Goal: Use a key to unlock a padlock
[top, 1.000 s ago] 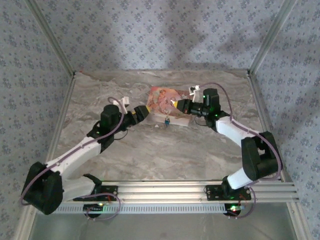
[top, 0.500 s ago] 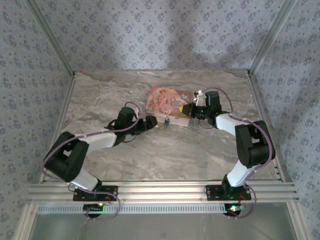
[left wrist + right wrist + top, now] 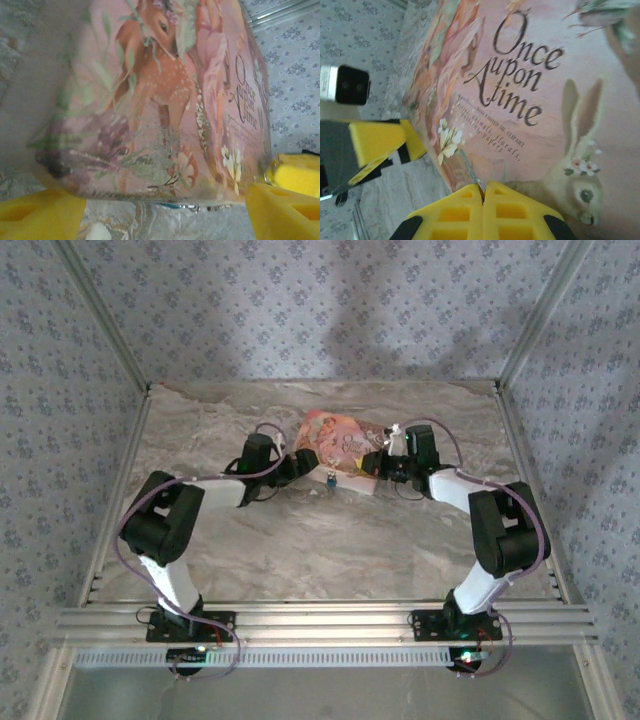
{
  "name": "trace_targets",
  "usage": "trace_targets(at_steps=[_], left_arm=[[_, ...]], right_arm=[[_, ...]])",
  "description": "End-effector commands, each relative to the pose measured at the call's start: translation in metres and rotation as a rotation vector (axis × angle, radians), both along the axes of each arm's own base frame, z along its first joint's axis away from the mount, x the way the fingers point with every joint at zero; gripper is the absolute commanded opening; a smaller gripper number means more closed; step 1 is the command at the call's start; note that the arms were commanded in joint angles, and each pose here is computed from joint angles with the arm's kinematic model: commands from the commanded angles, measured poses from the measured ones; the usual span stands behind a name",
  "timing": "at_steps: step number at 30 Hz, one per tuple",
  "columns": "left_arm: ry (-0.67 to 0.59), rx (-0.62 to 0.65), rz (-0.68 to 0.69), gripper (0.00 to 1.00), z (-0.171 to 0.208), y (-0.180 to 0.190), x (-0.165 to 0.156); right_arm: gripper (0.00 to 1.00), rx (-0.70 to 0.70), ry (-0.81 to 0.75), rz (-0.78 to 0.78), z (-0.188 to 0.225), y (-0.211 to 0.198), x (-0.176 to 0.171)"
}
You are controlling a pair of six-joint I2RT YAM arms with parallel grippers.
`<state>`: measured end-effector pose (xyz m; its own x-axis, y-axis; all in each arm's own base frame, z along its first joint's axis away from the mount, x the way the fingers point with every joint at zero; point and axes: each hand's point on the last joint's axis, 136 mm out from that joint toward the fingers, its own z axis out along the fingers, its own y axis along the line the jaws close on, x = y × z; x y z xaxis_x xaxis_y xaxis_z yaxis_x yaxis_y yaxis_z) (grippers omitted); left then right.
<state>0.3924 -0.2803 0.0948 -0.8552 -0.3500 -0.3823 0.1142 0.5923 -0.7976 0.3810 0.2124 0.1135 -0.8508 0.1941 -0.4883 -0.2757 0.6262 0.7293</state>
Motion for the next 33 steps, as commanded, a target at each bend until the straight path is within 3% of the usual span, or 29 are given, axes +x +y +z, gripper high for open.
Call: trace_targets(at_steps=[1, 7, 17, 26, 33], left_arm=[[-0.084, -0.020, -0.017, 0.84, 0.019, -0.005, 0.017], [-0.119, 0.021, -0.033, 0.84, 0.022, 0.000, 0.014], [-0.242, 0.127, -0.123, 0.87, 0.029, 0.019, -0.025], [-0.274, 0.140, -0.240, 0.86, 0.018, 0.014, -0.045], [-0.280, 0.154, -0.302, 0.84, 0.003, -0.001, -0.046]], right_arm=[[0.00, -0.041, 0.115, 0.010, -0.029, 0.007, -0.025], [0.00, -0.020, 0.076, 0.028, -0.012, 0.018, -0.017], [0.00, 0.022, -0.042, 0.035, 0.031, 0.024, 0.018], [0.00, 0.058, -0.040, 0.037, 0.025, 0.040, 0.056], [0.00, 0.009, 0.037, 0.018, -0.004, 0.038, 0.057]])
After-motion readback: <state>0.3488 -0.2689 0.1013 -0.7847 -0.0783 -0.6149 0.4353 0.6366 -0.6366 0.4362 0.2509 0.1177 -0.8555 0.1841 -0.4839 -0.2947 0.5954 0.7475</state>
